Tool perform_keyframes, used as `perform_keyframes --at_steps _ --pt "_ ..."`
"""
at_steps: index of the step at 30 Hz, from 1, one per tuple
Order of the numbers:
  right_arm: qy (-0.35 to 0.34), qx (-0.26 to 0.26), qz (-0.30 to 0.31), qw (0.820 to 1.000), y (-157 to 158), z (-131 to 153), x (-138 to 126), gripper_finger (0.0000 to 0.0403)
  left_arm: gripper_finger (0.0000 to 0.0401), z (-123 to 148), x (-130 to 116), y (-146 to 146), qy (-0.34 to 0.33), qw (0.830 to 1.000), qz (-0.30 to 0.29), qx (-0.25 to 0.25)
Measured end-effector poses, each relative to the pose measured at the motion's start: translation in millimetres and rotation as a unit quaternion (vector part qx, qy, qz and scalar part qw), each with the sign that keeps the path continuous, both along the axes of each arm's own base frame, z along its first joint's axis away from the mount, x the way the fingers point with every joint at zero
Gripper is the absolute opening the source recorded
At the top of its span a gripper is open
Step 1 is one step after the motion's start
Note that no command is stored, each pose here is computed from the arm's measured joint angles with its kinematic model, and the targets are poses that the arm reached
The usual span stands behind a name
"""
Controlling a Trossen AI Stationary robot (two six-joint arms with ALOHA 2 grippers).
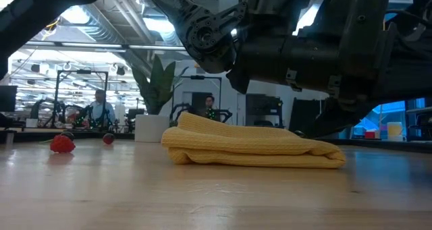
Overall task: Pick and placing Produce into tupperware
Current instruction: Put the blueberry into the black container
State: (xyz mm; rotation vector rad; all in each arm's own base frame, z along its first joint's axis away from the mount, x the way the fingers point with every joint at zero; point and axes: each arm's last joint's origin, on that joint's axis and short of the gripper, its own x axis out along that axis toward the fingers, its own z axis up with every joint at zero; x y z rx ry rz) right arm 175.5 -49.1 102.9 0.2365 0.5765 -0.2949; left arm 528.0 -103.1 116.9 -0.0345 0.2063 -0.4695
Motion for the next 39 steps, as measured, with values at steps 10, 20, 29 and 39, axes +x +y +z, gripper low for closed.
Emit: perform_keyframes --at_steps 10,20,29,39 --pt "0.000 0.000 0.000 1.000 0.0 0.0 0.0 0.0237 0.0055 0.0 0.0 0.0 -0.002 1.000 -0.001 0.004" --pt "0.000 0.000 0.000 1.000 0.0 0.0 0.0 0.0237 0.0055 0.0 0.0 0.0 -0.002 1.000 -0.001 0.004" --pt "0.000 0.000 0.000 1.000 0.0 0.0 0.0 0.0237 0.0055 -0.6 -0.3 -0.3 0.001 1.000 -0.007 0.003" --pt "0.000 0.000 0.000 1.000 0.0 0.0 0.0 0.0237 0.0064 -0.5 -0.5 -1.3 0.002 1.000 -0.014 0.002"
